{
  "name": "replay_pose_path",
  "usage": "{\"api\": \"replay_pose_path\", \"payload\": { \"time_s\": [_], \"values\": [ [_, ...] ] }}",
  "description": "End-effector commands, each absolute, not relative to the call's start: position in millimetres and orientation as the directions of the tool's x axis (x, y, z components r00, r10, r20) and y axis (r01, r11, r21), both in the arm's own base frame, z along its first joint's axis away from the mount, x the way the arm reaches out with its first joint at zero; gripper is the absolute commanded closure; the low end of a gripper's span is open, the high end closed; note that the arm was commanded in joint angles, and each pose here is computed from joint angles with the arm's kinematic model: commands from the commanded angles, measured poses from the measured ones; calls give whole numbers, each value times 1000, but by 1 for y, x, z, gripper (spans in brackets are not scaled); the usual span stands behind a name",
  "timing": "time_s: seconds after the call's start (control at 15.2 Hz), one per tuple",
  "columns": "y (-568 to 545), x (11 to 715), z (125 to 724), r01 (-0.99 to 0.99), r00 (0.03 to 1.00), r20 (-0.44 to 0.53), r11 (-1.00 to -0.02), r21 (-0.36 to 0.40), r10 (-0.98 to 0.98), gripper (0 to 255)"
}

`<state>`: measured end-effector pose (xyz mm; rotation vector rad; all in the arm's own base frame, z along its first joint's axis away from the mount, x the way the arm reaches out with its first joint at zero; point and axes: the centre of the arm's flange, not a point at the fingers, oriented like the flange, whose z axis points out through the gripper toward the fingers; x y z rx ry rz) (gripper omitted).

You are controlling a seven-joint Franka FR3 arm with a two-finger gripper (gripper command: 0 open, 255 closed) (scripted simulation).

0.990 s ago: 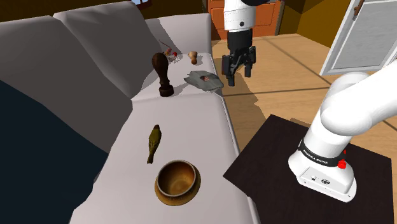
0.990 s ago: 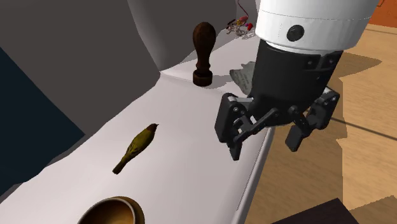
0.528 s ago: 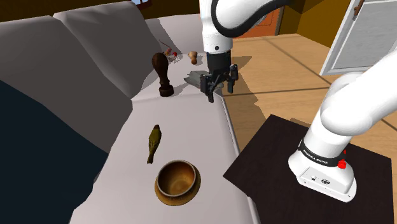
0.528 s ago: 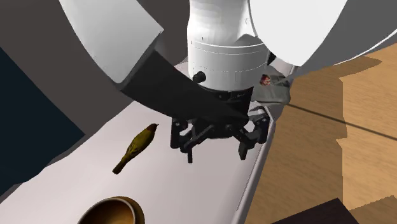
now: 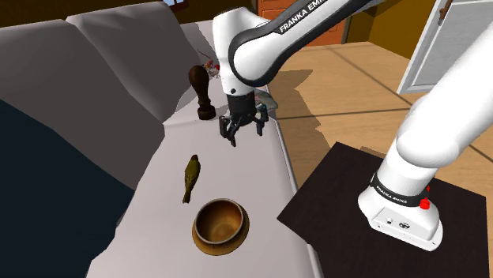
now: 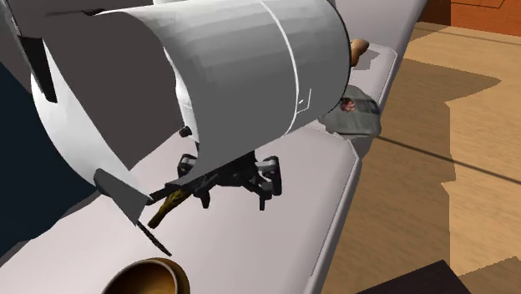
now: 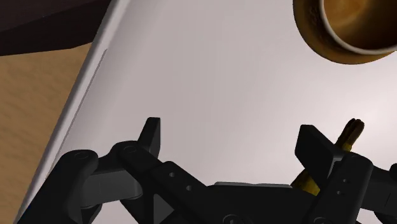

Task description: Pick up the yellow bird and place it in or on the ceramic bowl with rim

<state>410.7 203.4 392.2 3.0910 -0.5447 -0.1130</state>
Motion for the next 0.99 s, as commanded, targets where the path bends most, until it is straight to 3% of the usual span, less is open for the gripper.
{"api": "replay_pose_path", "payload": {
  "time_s": [0.0,0.92],
  "values": [
    [222,426,373,-372,926,-61,-928,15,-372,0],
    [312,543,266,-558,830,9,-829,37,-558,0]
  ]
}}
